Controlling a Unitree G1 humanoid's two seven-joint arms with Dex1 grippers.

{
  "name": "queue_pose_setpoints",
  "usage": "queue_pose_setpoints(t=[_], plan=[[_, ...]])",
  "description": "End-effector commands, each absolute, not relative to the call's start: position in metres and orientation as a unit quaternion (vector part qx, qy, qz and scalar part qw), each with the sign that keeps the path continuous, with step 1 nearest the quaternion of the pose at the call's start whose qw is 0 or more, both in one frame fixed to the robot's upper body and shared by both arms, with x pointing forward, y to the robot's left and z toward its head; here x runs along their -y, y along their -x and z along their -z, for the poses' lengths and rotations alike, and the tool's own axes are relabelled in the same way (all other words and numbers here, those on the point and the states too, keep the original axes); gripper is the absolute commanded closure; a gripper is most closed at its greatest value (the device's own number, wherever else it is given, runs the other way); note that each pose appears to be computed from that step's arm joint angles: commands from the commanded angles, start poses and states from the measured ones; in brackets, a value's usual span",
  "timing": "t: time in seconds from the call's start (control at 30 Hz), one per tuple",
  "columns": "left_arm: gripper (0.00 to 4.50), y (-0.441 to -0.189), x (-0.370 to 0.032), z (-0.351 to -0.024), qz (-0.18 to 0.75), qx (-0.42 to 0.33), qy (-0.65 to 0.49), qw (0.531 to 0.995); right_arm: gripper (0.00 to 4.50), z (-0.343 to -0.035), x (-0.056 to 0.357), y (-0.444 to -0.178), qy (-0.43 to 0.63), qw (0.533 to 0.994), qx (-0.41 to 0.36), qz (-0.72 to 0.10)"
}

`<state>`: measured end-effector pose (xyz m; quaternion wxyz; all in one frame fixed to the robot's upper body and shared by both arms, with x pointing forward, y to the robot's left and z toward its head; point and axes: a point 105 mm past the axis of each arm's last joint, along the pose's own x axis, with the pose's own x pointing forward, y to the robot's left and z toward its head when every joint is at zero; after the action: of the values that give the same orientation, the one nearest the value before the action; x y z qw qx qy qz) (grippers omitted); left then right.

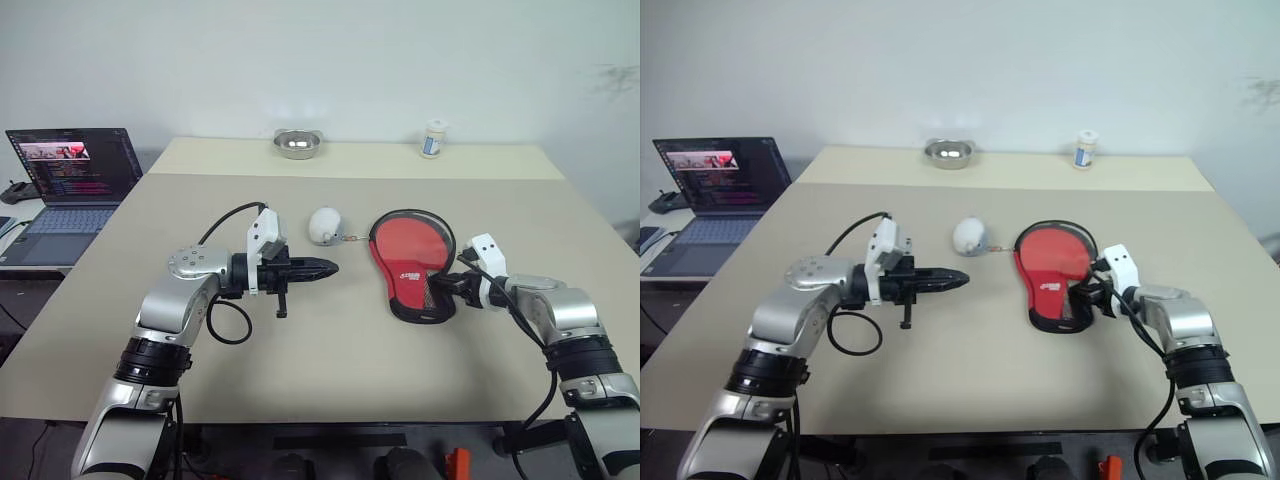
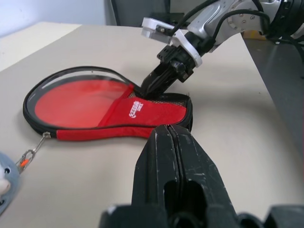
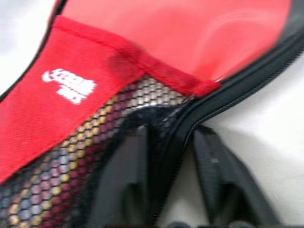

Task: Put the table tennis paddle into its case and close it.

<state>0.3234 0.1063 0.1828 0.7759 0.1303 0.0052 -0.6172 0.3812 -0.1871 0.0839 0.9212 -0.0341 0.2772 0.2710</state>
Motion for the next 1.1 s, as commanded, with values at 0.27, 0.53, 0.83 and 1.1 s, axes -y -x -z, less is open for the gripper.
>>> queue_pose_setpoints(t=[0.27,0.53,0.83,1.1], plan=[[4.5,-0.305,-0.122,-0.177,0.648,-0.039,-0.18,0.739,4.48,-0.099,0.108,-0.363,0.042,0.885,-0.251,-0.39],[4.5,-0.281,-0.143,-0.155,0.673,-0.103,-0.204,0.703,4.48,-0.091,0.095,-0.319,0.04,0.869,-0.277,-0.409],[4.5,-0.261,-0.143,-0.139,0.697,-0.119,-0.195,0.679,4.48,-0.08,0.107,-0.263,-0.024,0.88,-0.318,-0.352],[4.5,-0.262,-0.148,-0.134,0.701,-0.121,-0.197,0.675,4.48,-0.075,0.105,-0.23,-0.077,0.879,-0.343,-0.323]])
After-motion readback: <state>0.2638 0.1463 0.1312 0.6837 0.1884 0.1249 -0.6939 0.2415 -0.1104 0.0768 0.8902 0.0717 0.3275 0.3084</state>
